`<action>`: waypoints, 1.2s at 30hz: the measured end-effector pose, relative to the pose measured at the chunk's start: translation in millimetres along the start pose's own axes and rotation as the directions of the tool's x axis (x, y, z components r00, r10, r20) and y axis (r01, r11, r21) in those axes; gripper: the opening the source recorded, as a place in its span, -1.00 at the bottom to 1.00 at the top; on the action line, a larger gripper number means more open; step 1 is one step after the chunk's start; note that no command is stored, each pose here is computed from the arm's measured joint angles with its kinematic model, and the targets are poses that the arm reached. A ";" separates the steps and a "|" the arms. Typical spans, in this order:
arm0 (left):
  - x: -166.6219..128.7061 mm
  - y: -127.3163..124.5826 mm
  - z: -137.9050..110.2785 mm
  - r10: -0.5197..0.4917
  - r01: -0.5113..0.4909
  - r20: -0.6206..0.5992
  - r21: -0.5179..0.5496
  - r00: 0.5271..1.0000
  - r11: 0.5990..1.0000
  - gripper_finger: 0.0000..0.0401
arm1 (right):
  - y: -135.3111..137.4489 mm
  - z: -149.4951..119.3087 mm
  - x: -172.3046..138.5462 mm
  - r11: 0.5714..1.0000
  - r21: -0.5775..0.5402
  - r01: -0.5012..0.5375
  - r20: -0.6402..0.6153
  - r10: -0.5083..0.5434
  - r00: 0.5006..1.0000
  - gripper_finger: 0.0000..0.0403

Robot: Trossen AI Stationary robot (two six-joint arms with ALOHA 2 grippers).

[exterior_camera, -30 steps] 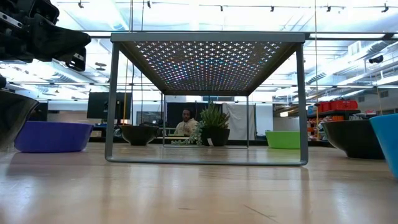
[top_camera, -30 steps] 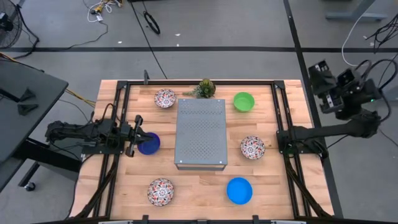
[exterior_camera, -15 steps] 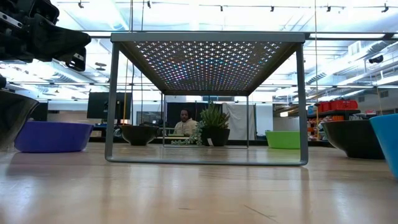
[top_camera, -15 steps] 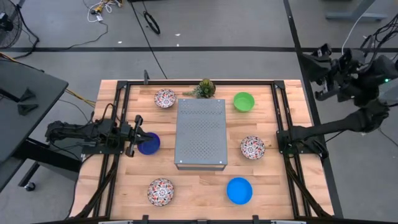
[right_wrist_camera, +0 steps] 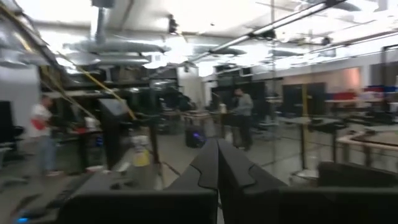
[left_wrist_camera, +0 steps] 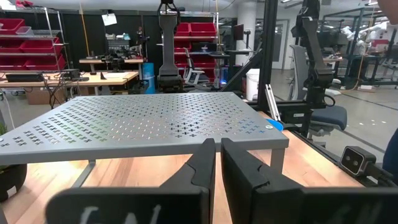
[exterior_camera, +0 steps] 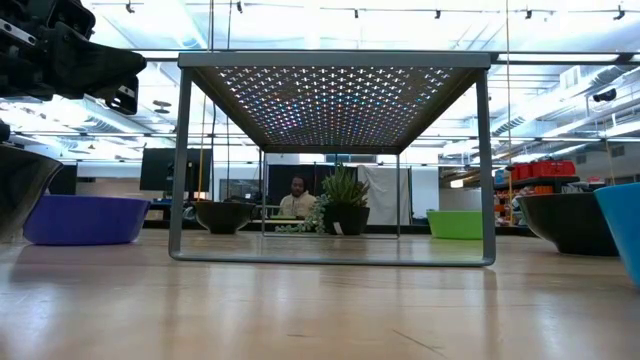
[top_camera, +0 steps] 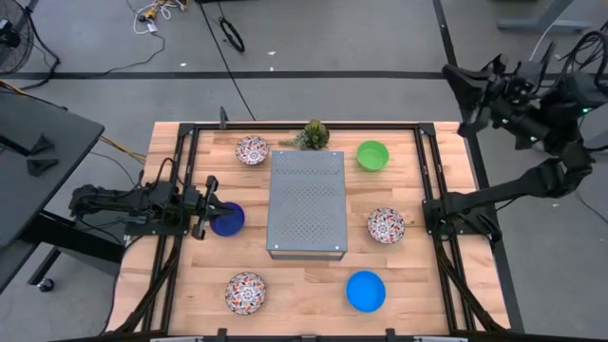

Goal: Pick & Place Mini bowls
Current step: Put the green bowl on the shelf

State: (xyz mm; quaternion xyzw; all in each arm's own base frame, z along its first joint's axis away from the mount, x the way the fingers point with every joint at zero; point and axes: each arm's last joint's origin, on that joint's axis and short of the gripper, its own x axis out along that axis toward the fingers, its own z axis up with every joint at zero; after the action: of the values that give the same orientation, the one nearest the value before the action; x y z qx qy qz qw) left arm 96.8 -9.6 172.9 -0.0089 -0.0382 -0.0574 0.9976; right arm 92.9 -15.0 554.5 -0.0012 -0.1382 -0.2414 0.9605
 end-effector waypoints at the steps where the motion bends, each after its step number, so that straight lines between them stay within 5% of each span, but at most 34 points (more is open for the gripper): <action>1: 0.0 0.0 0.0 0.000 0.000 0.000 0.000 1.000 1.000 -0.85 | 0.2 -0.6 1.2 1.000 -0.008 0.015 -0.004 -0.015 1.000 -1.00; 11: 0.0 0.0 0.0 0.000 0.000 0.000 0.000 1.000 1.000 -0.85 | -0.1 -5.1 6.6 0.986 -0.109 0.127 -0.036 -0.132 0.991 -1.00; 22: 0.0 0.0 0.0 0.000 0.000 0.000 0.000 1.000 1.000 -0.85 | 2.9 -19.9 11.8 0.947 -0.308 0.096 -0.152 -0.148 0.977 -1.00; 36: 0.0 0.0 0.0 0.000 0.000 0.000 0.000 1.000 1.000 -0.85 | -1.8 -56.9 35.8 0.870 -0.487 0.073 -0.379 -0.285 0.881 -1.00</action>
State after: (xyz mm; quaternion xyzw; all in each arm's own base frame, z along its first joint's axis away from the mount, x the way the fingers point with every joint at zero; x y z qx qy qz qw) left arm 96.9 -9.6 172.9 -0.0089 -0.0381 -0.0576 0.9976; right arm 137.5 -37.1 509.2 -0.1606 0.1432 -0.3513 0.9112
